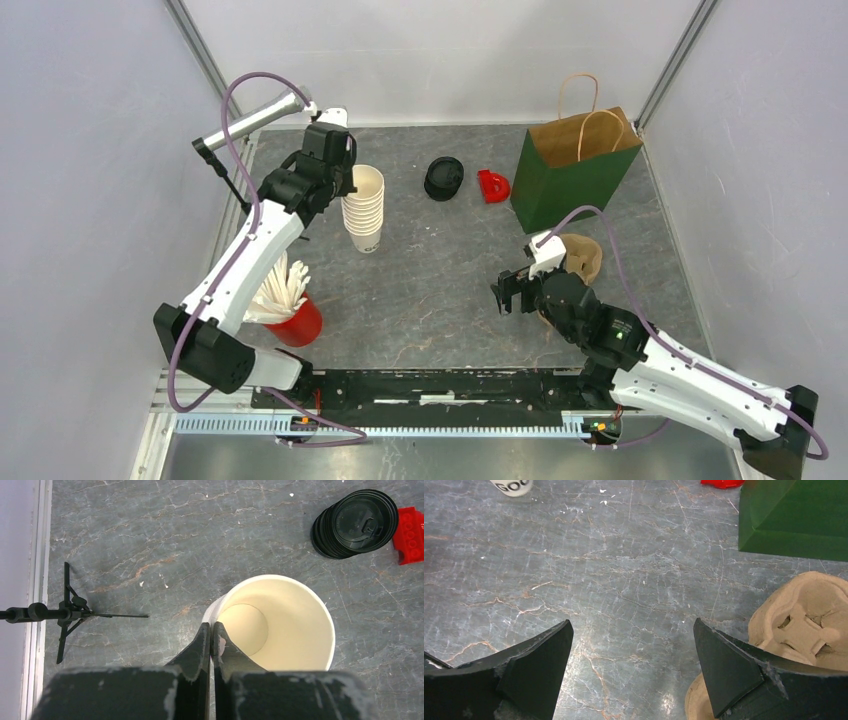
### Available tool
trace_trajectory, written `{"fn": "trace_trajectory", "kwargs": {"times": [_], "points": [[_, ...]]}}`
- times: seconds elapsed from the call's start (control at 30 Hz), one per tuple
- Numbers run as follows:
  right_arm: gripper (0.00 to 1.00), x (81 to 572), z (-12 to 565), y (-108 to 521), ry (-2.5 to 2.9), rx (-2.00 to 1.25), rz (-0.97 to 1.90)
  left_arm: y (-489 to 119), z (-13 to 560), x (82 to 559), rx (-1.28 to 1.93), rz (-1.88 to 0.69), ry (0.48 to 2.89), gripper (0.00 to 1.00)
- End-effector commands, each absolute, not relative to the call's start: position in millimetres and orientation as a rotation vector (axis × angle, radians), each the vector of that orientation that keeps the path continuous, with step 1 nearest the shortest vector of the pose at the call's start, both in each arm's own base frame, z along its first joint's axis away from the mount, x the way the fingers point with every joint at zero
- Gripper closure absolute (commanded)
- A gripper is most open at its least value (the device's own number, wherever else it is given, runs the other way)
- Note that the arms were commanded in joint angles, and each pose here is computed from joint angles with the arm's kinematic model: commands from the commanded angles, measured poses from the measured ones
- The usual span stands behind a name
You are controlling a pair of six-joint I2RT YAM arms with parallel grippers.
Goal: Pack the takeout coffee
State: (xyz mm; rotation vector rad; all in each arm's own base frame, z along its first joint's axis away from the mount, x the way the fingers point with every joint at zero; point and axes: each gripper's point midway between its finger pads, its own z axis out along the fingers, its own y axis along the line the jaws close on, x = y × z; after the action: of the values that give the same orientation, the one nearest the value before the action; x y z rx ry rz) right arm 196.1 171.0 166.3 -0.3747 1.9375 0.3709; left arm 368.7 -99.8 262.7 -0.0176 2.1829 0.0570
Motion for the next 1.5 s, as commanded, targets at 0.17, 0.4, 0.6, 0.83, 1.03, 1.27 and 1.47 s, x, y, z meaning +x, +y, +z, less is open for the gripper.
{"fn": "trace_trajectory", "kwargs": {"times": [0.17, 0.4, 0.6, 0.83, 1.03, 1.27, 1.47], "points": [[0.03, 199, 161, 171, 1.943, -0.356, 0.348, -95, 299, 373, -0.032, 0.055, 2.099, 0.98], [0.03, 199, 160, 172, 1.946, -0.360, 0.356, -92, 306, 372, -0.086, -0.017, 2.090, 0.98], [0.02, 198, 164, 171, 1.942, -0.354, 0.362, -83, 318, 369, -0.117, -0.034, 2.063, 0.98], [0.02, 198, 162, 174, 1.923, -0.352, 0.384, -88, 348, 364, -0.085, -0.098, 2.010, 0.98], [0.02, 198, 161, 179, 1.913, -0.376, 0.406, -86, 380, 358, -0.090, -0.120, 1.939, 0.98], [0.02, 198, 167, 186, 1.905, -0.387, 0.429, -106, 417, 337, -0.033, -0.303, 1.866, 0.98], [0.02, 201, 177, 189, 1.909, -0.406, 0.414, -152, 405, 304, 0.134, -0.593, 1.925, 0.98]]}}
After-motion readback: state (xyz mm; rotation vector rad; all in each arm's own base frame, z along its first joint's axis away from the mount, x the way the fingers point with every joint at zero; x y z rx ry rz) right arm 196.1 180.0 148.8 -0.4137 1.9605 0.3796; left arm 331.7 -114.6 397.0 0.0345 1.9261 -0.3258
